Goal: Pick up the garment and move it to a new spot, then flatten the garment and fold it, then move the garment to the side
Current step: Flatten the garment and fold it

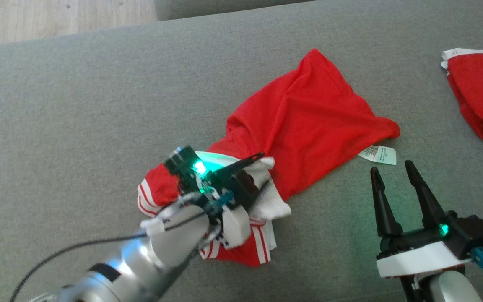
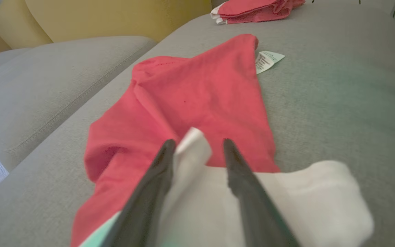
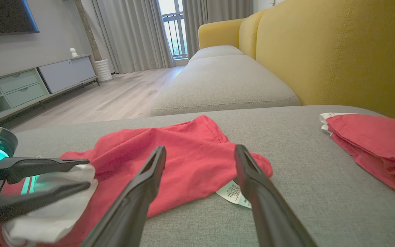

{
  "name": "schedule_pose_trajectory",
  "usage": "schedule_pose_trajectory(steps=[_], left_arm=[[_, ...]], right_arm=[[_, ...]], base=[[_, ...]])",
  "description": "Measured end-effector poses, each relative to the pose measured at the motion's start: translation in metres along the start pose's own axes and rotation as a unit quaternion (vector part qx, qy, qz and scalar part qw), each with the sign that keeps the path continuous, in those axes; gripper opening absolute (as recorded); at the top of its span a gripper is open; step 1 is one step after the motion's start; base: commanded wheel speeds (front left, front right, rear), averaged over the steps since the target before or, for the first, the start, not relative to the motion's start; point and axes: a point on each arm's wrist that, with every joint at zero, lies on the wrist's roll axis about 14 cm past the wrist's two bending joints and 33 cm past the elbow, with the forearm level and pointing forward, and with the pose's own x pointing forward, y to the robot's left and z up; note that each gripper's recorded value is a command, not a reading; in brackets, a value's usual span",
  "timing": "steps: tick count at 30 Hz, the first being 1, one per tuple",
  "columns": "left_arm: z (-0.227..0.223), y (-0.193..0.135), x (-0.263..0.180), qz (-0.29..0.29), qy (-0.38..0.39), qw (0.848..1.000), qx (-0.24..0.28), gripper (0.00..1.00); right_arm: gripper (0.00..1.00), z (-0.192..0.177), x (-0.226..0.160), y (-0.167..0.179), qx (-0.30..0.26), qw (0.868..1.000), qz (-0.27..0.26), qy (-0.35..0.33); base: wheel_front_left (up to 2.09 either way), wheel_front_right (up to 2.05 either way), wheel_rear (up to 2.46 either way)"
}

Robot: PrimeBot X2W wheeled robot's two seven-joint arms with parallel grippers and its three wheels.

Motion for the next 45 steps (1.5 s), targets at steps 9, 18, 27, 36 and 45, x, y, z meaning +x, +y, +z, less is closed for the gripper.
schedule_pose_trajectory(steps=[9,18,27,36,45], left_arm=[[0.013,-0.021,-0.004,-0.026,-0.010,0.999,0.034,1.00],[0.015,0.004,-0.003,-0.001,-0.003,0.997,0.081,1.00],[0.020,0.020,0.002,0.010,0.001,0.995,0.103,1.00],[0.012,0.021,0.002,0.009,0.014,0.996,0.090,0.00],[0.034,0.025,-0.009,0.032,-0.030,0.995,0.086,0.00]], right_arm=[[1.00,0.001,0.000,0.003,0.000,1.000,0.004,-0.001],[1.00,-0.004,-0.004,0.000,0.005,1.000,-0.003,0.007],[1.00,-0.010,-0.005,-0.004,0.006,1.000,-0.009,0.017],[1.00,-0.011,-0.004,-0.004,0.006,1.000,-0.010,0.018],[1.00,-0.008,-0.002,-0.001,0.006,1.000,-0.003,0.012]], base=[[0.00,0.00,0.00],[0.00,0.00,0.00],[0.00,0.00,0.00],[0.00,0.00,0.00],[0.00,0.00,0.00]])
